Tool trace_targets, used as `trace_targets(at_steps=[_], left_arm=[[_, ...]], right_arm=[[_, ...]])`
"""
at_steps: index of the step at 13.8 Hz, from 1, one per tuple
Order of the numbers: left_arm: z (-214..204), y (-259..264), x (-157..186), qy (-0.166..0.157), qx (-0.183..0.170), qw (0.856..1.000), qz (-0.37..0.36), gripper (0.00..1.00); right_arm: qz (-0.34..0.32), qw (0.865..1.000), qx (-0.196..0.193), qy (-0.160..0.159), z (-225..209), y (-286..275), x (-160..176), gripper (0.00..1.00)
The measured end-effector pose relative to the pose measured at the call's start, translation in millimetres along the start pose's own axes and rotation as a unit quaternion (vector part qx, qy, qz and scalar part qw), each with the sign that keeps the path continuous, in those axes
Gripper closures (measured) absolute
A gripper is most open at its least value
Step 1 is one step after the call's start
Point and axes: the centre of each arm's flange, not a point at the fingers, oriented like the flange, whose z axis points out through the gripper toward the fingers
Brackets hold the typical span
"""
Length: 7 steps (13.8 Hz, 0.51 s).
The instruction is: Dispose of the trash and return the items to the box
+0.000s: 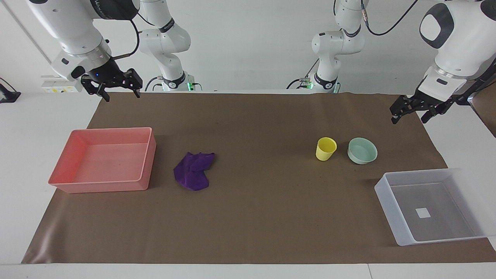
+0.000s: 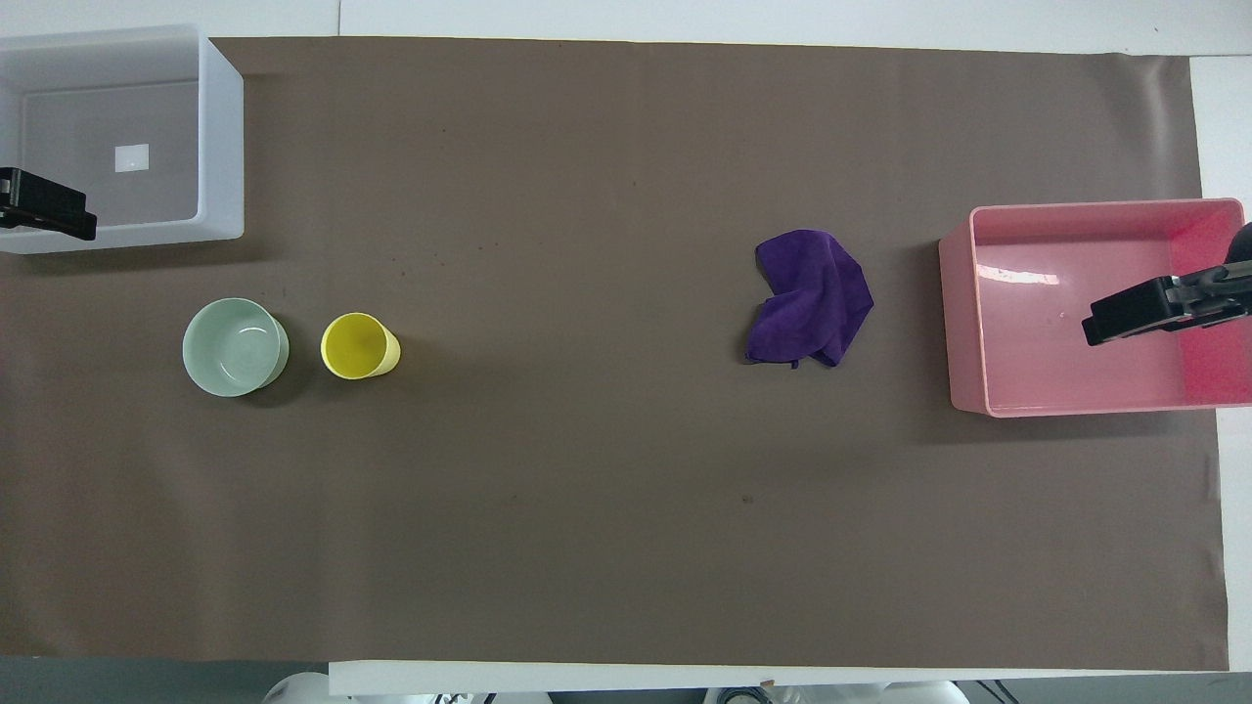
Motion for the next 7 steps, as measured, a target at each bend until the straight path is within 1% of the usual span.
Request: trace_targets(at_steps=[4, 5, 7], left_arm=[[12.2, 0.9, 2.9, -0.01, -0.001, 1.0, 0.001, 0.0], [23.0, 0.9, 0.3, -0.012, 0.0, 1.0, -0.001, 0.0], [69.4, -1.3, -15.2, 0.001, 0.001, 1.0, -0.014, 0.0]], right_arm=[[0.0, 1.0, 0.0, 0.0, 0.1, -0.2, -0.1, 0.0], [0.0, 1.0, 0.0, 0.0, 0.1, -0.2, -0.1, 0.0], [-0.001, 1.0, 0.001, -0.001, 0.5, -0.5, 0.0, 0.0]])
